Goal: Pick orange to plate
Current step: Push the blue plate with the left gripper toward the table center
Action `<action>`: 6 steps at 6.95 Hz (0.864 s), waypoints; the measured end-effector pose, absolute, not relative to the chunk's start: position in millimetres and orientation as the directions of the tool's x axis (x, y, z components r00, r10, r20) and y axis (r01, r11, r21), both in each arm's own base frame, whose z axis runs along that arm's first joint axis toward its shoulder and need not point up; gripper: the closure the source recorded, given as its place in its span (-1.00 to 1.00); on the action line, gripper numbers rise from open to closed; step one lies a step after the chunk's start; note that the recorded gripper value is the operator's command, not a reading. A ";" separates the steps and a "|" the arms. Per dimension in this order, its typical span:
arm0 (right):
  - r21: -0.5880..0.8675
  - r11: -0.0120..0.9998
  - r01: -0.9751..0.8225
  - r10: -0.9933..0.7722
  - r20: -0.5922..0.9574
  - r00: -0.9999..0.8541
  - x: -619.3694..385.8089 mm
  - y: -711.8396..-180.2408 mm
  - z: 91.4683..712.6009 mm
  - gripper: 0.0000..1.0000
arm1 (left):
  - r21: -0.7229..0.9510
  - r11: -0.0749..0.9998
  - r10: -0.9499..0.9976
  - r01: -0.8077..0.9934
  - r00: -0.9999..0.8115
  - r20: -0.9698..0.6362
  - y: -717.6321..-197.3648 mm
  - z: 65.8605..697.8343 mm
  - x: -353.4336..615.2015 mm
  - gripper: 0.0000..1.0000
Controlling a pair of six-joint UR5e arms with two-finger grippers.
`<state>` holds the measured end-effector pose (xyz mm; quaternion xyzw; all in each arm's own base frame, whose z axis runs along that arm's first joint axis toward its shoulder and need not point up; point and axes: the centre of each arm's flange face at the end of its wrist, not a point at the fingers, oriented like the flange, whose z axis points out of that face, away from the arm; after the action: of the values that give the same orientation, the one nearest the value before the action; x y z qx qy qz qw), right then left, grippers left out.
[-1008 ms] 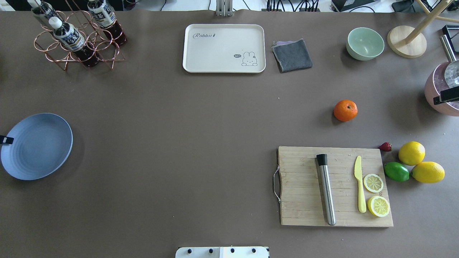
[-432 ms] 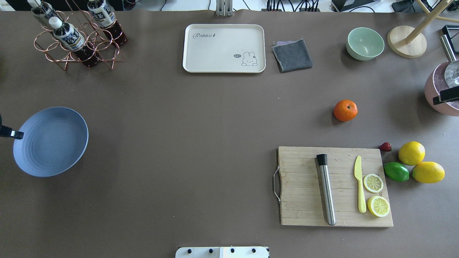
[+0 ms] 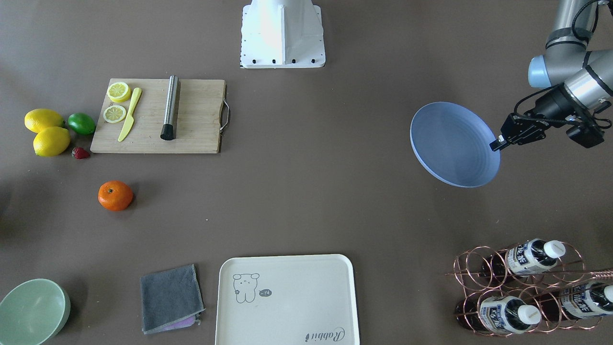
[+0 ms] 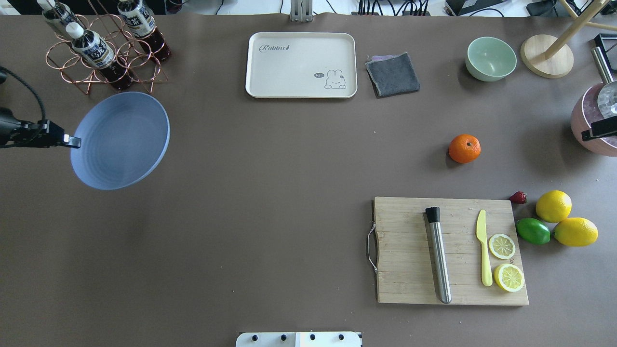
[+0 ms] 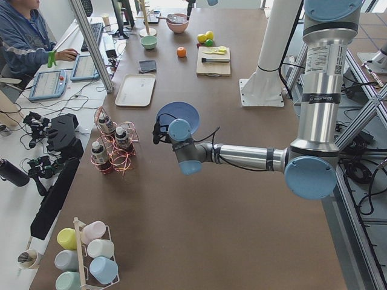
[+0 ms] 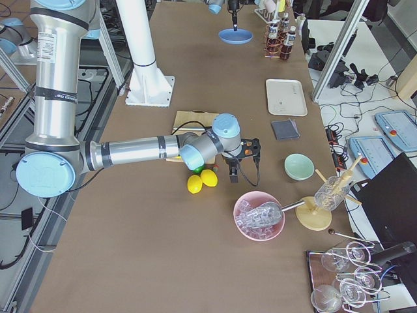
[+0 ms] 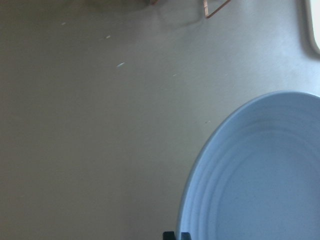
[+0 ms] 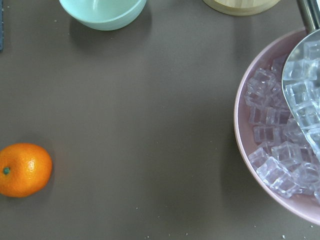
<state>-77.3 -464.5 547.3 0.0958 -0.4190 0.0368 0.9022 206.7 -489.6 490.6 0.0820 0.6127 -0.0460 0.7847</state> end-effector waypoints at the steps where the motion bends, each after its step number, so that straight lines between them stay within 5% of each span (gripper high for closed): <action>1: 0.141 0.979 -0.147 -0.013 0.763 0.646 -77.3 -464.5 547.9 -0.99 | 0.072 0.982 0.024 0.176 0.260 -0.965 -502.1 451.7 246.1 1.00; 6: 0.138 0.980 -0.145 -0.011 0.759 0.651 -78.8 -464.7 550.5 -0.99 | 0.070 0.980 -0.012 0.185 0.408 -0.913 -462.6 274.6 489.0 1.00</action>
<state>-78.8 -464.7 550.5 0.0935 -0.4162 0.0372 0.9037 489.0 -462.6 274.6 0.0801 0.5407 -0.0591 0.8353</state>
